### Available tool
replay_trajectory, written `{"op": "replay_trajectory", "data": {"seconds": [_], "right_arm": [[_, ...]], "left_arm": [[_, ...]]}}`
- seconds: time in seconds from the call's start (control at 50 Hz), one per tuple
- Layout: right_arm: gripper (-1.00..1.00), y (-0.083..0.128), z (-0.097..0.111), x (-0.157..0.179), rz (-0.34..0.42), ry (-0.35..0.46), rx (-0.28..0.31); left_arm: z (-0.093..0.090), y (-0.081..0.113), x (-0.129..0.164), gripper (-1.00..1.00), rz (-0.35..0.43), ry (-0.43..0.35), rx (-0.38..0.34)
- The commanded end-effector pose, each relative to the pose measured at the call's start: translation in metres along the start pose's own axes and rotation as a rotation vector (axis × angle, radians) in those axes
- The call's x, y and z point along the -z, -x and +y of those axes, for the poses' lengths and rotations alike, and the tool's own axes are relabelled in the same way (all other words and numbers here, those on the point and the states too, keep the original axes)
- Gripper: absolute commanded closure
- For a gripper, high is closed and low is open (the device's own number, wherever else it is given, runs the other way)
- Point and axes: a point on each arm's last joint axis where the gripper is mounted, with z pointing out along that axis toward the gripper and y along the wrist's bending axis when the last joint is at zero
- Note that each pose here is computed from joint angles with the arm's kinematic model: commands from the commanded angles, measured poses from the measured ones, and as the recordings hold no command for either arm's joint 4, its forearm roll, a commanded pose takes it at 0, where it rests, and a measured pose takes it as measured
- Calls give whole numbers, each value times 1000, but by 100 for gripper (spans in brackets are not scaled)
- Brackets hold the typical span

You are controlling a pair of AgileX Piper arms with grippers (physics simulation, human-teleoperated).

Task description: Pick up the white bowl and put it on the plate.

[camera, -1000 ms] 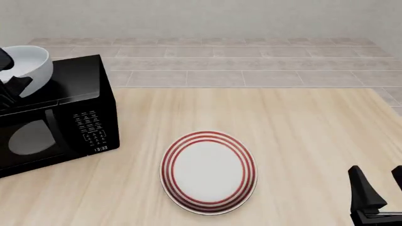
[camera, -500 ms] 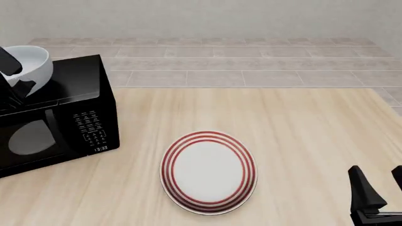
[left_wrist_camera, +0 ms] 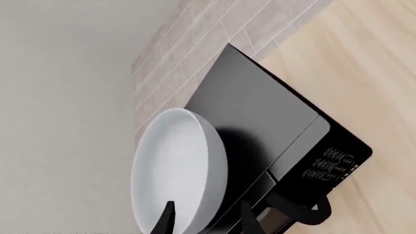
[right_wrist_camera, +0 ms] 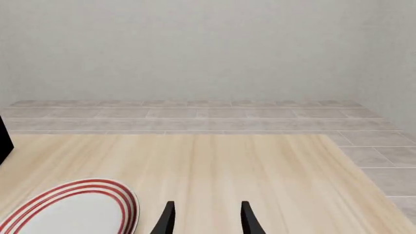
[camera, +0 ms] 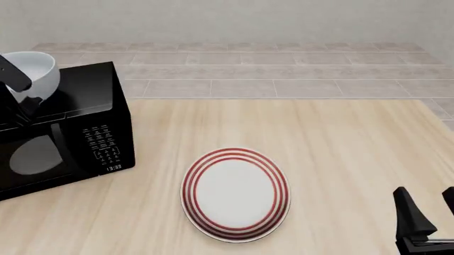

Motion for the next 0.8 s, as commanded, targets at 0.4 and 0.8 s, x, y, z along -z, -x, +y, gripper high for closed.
{"op": "replay_trajectory", "data": {"seconds": [0.4,0.8], "right_arm": [[-100,0,0,0,0,1,0],[-100,0,0,0,0,1,0]], "left_arm": [[-11,-17,-31,-100,41,-17,3],[-13,-28,-49,-100,68,-14,13]]}}
